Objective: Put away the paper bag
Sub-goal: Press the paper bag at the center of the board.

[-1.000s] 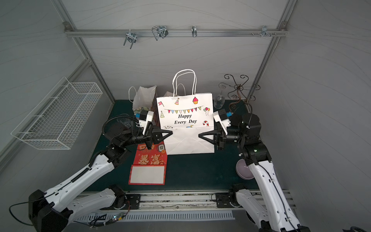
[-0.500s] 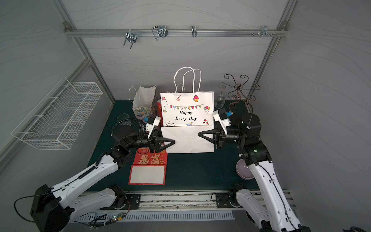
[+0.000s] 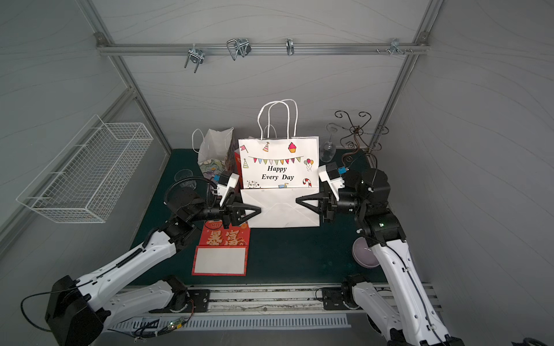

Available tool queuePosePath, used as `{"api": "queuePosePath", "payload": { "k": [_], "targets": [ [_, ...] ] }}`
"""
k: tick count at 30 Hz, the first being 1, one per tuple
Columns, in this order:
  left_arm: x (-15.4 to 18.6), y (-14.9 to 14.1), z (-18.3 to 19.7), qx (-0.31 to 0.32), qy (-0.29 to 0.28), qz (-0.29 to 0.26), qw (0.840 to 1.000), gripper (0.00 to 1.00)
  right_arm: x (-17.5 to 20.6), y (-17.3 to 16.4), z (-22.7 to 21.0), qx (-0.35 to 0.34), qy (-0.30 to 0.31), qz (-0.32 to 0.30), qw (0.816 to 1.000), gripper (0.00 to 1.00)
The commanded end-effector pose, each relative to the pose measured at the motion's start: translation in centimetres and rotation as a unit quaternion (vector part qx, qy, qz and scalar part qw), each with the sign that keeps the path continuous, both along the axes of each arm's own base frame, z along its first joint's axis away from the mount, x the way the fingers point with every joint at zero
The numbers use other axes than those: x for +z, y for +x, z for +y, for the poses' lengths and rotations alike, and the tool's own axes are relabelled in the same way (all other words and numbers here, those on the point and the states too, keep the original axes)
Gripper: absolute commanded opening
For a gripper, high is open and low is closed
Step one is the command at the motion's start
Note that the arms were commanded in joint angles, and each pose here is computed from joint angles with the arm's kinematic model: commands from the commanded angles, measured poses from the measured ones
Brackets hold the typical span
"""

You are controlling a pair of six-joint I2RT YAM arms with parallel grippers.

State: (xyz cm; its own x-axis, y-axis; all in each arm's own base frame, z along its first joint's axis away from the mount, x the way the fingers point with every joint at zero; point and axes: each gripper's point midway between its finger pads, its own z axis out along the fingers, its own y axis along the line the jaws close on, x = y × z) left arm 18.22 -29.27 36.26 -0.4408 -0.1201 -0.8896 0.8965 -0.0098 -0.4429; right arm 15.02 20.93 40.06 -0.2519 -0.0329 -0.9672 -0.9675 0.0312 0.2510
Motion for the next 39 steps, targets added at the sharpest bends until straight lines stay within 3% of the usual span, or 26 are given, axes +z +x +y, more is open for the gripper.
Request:
{"api": "queuePosePath", "payload": {
  "k": [1, 6, 9, 10, 16, 19, 21, 23, 24, 31, 32, 34, 35, 39],
  "targets": [
    [5.3, -0.4, 0.9, 0.025, -0.052, -0.078, 0.995, 0.41, 0.5, -0.8, 0.0, 0.013, 0.000, -0.008, 1.000, 0.00],
    [7.2, -0.4, 1.3, 0.041, -0.072, -0.097, 0.992, 0.25, 0.0, -0.9, 0.0, 0.019, -0.004, 0.001, 1.000, 0.00],
    [7.9, -1.0, 1.4, 0.026, -0.083, -0.107, 0.990, 0.02, -0.2, -0.9, 0.0, 0.020, -0.006, 0.004, 1.000, 0.00],
    [8.0, -1.0, 1.4, 0.023, -0.085, -0.106, 0.990, 0.00, -0.2, -1.0, 0.0, 0.020, -0.006, 0.005, 1.000, 0.00],
    [8.6, -1.2, 1.5, 0.026, -0.092, -0.111, 0.989, 0.00, 0.0, -1.2, 0.0, 0.022, -0.006, 0.002, 1.000, 0.00],
    [9.3, -1.1, 1.6, 0.028, -0.095, -0.113, 0.989, 0.19, 0.0, -1.3, 0.0, 0.023, -0.006, 0.003, 1.000, 0.00],
    [10.1, -1.4, 1.6, 0.023, -0.100, -0.118, 0.988, 0.21, 0.0, -1.3, -0.1, 0.023, -0.006, 0.003, 1.000, 0.00],
    [10.9, -1.5, 1.7, 0.020, -0.105, -0.125, 0.986, 0.12, -0.1, -1.4, -0.1, 0.025, -0.007, 0.006, 1.000, 0.00],
    [11.1, -1.6, 1.7, 0.020, -0.107, -0.129, 0.986, 0.01, 0.0, -1.3, -0.1, 0.024, -0.006, 0.005, 1.000, 0.00],
    [11.5, -1.8, 1.8, 0.018, -0.113, -0.133, 0.984, 0.00, -0.2, -1.4, -0.1, 0.023, -0.007, 0.006, 1.000, 0.00],
    [11.6, -1.7, 1.9, 0.021, -0.114, -0.132, 0.984, 0.04, -0.2, -1.3, -0.1, 0.023, -0.008, 0.007, 1.000, 0.00],
    [11.7, -1.2, 1.9, 0.034, -0.109, -0.123, 0.986, 0.35, -0.5, -1.4, -0.1, 0.023, -0.009, 0.009, 1.000, 0.00],
    [11.8, -1.2, 1.8, 0.035, -0.105, -0.125, 0.986, 0.43, -0.6, -1.3, -0.1, 0.022, -0.011, 0.011, 1.000, 0.00],
    [12.6, -0.7, 2.0, 0.055, -0.097, -0.134, 0.985, 0.47, -1.2, -1.4, -0.1, 0.025, -0.015, 0.020, 0.999, 0.00]
  ]
}}
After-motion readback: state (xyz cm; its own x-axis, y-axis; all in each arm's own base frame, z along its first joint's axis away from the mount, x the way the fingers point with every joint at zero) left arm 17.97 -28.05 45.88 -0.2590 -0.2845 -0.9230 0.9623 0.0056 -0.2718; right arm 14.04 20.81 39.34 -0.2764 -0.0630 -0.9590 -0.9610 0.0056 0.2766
